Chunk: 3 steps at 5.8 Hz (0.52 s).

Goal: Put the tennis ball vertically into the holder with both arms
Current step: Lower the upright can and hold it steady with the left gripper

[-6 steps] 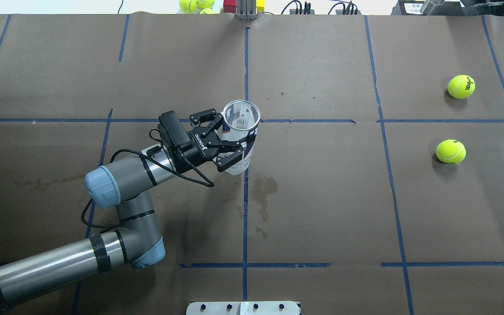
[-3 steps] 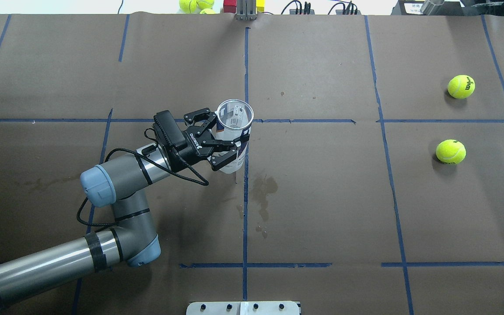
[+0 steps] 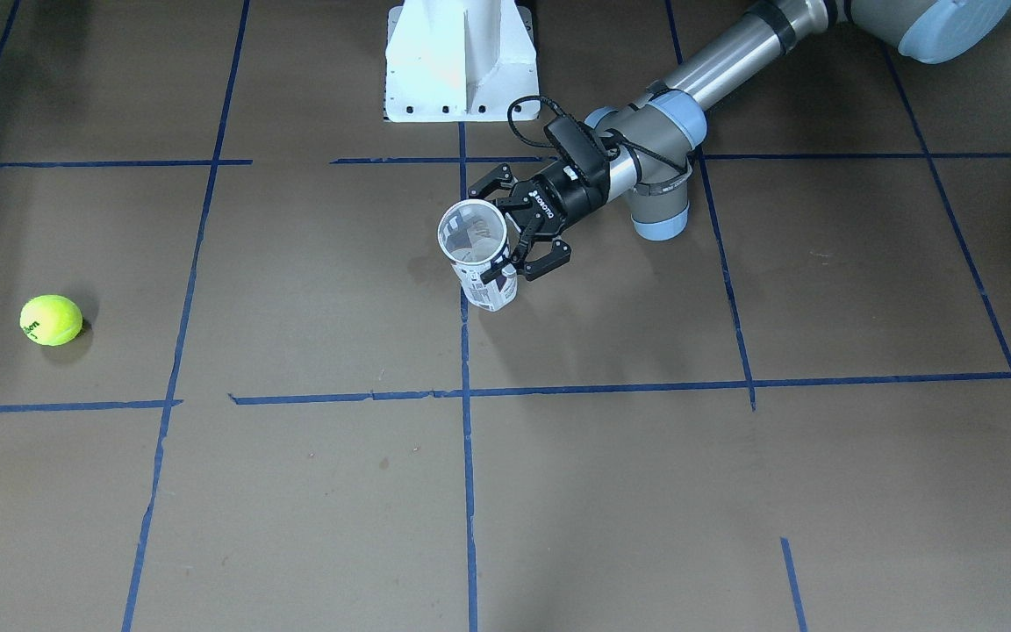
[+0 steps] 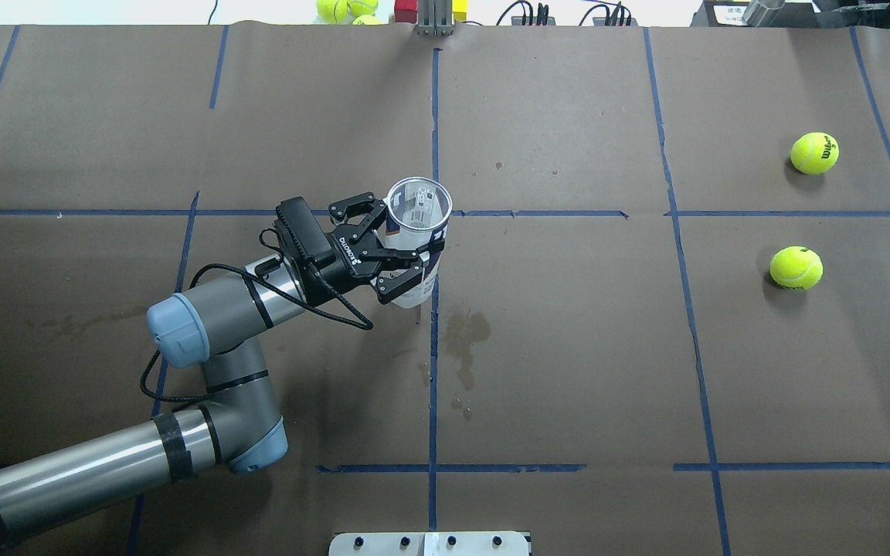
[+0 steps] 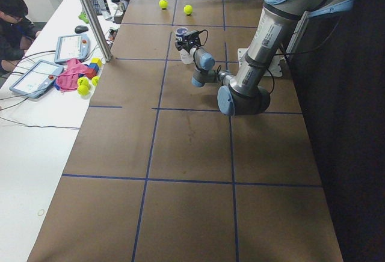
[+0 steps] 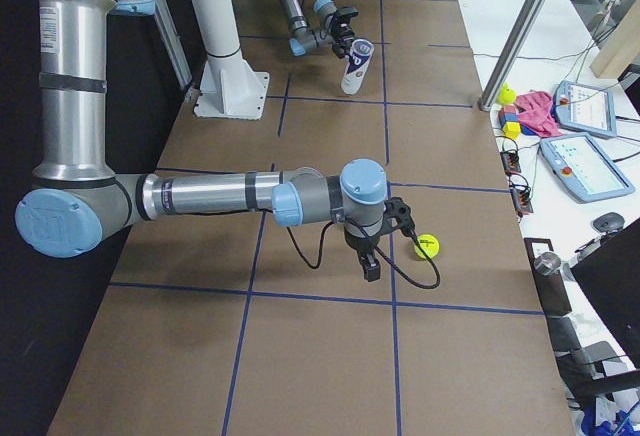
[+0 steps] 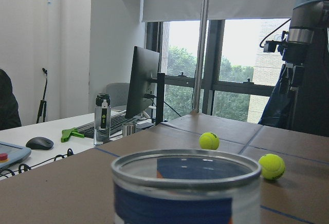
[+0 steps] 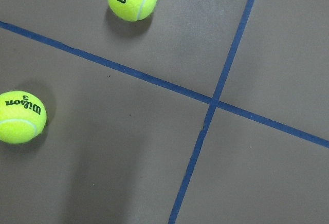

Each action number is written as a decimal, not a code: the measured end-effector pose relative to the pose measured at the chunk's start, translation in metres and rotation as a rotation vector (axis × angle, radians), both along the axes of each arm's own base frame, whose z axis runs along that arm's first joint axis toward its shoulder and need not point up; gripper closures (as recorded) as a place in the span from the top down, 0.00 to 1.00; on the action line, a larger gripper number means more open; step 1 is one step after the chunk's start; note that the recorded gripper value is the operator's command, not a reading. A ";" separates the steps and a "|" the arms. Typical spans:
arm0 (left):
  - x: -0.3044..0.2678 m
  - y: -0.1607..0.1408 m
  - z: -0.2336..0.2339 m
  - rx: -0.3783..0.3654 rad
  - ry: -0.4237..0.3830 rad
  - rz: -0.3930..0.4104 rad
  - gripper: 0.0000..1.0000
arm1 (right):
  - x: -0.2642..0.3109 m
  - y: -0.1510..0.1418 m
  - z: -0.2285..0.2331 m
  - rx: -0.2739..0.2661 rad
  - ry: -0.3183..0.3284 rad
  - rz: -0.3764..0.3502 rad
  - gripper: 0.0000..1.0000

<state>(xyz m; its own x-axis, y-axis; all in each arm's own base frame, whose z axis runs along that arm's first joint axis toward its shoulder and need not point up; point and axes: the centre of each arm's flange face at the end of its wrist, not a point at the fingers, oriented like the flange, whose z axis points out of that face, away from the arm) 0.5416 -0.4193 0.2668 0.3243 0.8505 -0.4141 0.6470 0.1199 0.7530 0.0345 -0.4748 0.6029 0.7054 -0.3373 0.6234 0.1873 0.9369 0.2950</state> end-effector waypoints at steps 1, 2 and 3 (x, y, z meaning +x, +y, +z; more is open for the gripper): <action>0.006 -0.001 -0.003 -0.001 -0.001 0.002 0.80 | 0.000 0.000 0.001 -0.001 0.000 0.000 1.00; 0.008 -0.002 -0.003 -0.002 -0.004 0.002 0.84 | 0.000 -0.001 0.001 -0.002 0.000 0.000 1.00; 0.008 -0.003 0.000 -0.003 -0.007 0.002 0.84 | 0.000 -0.001 0.002 -0.004 0.000 0.000 1.00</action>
